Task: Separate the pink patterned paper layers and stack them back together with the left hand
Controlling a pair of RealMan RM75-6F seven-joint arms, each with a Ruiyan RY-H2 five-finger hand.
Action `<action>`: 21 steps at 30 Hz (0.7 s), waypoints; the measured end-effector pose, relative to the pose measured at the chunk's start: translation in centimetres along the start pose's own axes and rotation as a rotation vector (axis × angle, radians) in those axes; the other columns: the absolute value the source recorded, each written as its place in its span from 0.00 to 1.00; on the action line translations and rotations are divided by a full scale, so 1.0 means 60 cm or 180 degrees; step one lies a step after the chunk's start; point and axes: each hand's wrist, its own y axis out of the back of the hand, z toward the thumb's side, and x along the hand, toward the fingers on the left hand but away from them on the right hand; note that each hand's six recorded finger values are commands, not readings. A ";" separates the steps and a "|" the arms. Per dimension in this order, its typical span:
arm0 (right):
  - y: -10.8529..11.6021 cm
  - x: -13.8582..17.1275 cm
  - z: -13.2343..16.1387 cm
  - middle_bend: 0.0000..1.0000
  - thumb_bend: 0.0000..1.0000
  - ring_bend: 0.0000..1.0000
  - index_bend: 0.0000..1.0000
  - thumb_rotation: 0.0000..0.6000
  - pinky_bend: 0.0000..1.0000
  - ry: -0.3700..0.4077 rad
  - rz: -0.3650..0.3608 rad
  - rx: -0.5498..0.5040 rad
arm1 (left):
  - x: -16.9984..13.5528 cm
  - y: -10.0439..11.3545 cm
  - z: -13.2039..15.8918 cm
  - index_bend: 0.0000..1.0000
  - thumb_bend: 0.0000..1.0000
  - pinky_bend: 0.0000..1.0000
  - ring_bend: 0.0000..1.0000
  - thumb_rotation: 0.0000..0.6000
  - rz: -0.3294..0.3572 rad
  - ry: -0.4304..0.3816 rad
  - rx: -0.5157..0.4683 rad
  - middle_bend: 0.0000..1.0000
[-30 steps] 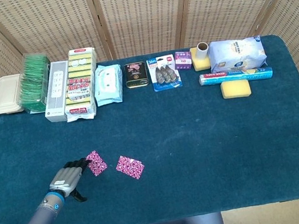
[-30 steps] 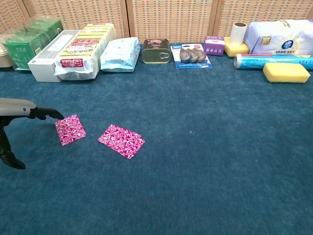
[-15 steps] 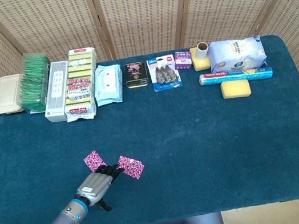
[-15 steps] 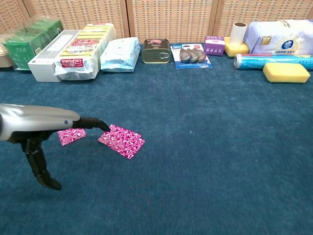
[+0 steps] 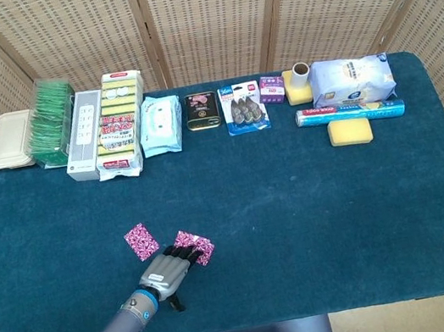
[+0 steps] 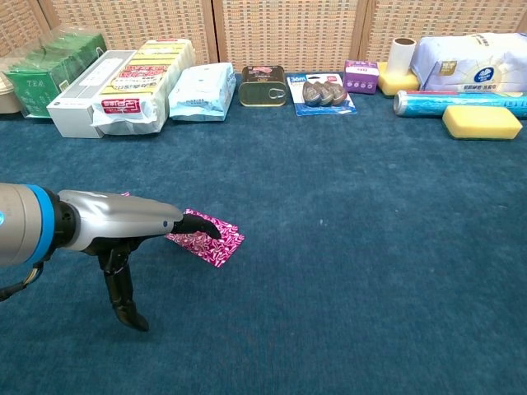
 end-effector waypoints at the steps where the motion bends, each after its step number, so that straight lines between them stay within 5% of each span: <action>1: 0.000 0.000 0.000 0.00 0.00 0.00 0.00 1.00 0.00 0.0001 -0.0001 -0.0002 | 0.002 0.000 0.000 0.00 0.06 0.03 0.05 1.00 -0.0002 0.0013 -0.0002 0.00; 21: -0.005 -0.001 0.005 0.00 0.00 0.00 0.00 1.00 0.00 0.0002 0.0019 0.0011 | 0.024 0.014 -0.055 0.00 0.06 0.03 0.05 1.00 -0.0026 0.0324 -0.0166 0.00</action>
